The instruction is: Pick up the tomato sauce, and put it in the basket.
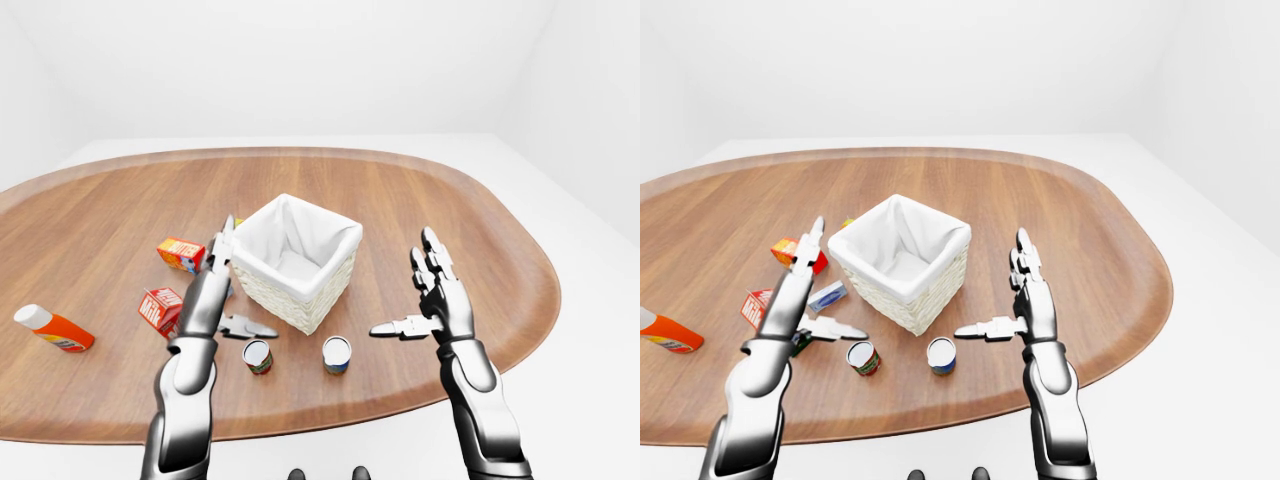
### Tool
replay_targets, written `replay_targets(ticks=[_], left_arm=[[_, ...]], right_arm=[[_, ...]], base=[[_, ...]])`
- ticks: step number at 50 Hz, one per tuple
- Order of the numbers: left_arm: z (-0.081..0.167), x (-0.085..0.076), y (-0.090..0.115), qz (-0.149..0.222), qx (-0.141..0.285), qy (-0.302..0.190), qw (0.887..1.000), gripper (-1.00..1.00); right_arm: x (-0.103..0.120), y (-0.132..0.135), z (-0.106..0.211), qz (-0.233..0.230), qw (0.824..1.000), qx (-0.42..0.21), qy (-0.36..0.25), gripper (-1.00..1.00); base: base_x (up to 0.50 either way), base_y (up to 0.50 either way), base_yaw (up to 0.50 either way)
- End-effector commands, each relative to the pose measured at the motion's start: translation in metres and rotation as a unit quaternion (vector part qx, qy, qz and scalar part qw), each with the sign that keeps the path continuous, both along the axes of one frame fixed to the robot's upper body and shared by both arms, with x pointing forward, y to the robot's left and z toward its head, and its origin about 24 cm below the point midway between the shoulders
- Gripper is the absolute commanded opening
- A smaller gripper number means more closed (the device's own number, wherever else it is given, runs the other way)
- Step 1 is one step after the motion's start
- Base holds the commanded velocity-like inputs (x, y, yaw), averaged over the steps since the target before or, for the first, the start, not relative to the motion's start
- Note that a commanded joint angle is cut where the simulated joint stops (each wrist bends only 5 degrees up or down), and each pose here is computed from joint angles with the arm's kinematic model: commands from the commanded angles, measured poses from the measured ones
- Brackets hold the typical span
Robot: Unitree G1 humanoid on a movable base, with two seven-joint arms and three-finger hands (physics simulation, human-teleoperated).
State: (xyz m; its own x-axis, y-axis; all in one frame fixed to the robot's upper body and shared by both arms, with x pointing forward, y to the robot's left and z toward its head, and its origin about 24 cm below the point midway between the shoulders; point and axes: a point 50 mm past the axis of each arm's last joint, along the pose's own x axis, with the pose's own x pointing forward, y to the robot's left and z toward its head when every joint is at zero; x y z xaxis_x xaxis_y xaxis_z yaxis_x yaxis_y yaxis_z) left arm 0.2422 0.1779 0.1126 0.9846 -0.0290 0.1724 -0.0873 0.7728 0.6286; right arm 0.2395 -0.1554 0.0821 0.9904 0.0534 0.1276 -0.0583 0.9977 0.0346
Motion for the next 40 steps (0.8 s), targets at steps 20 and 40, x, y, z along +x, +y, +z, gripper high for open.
replay_targets(ticks=[20,40], left_arm=[[-0.0106,-0.0011,0.0018,0.018,0.055,0.027,0.998,1.00],[-0.0103,-0.0033,0.0018,0.013,0.076,0.037,0.996,1.00]], right_arm=[[0.0002,0.0000,-0.0006,-0.001,1.000,-0.001,0.001,1.00],[0.0014,0.0000,-0.0035,-0.001,1.000,-0.003,0.008,1.00]], base=[[0.00,0.00,0.00],[0.00,0.00,0.00]])
